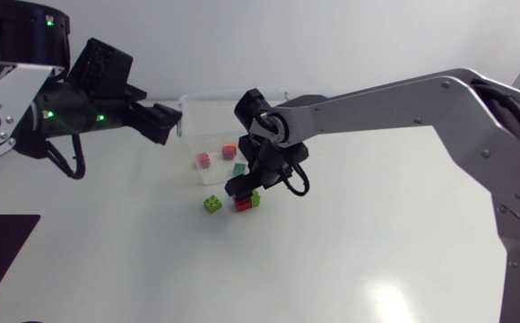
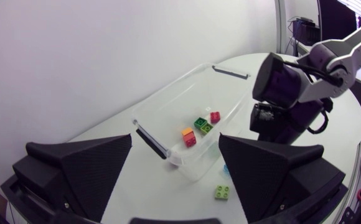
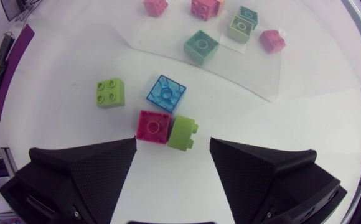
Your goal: Place the duplo bricks in the container
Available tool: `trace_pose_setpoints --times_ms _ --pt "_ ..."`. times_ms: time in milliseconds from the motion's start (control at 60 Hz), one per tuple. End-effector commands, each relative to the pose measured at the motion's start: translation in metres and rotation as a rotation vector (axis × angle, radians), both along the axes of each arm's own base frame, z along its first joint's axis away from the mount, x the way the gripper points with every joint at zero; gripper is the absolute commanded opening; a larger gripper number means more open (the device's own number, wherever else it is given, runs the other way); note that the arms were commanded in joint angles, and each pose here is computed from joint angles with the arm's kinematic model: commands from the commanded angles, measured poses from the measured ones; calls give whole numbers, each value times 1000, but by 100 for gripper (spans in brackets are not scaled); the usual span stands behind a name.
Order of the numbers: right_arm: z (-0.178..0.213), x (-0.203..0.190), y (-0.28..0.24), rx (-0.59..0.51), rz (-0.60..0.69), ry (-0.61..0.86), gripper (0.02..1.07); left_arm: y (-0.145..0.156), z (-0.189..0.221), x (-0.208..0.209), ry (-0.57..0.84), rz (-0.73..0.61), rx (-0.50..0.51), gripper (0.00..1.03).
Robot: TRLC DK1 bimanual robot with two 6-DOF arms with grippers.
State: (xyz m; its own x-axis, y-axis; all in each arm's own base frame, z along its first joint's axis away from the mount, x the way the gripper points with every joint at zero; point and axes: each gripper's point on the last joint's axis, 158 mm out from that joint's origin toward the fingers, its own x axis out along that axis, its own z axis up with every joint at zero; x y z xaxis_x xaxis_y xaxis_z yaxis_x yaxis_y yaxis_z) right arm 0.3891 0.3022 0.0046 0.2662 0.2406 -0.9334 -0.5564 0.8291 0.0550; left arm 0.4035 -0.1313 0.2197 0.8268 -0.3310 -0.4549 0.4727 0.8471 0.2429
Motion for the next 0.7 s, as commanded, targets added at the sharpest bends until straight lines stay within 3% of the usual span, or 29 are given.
trace_pose_setpoints --times_ms 0,200,333,683 --pt "-17 1 -1 -34 -28 38 87 6 -10 -16 10 -21 32 98" --pt "-31 5 -4 -70 -55 74 74 16 -15 -42 27 -46 55 98" --pt "-40 6 -7 -92 -66 88 71 18 -20 -56 37 -68 73 98" --pt "-48 11 -18 -106 -102 114 34 9 -41 -76 77 -136 124 98"
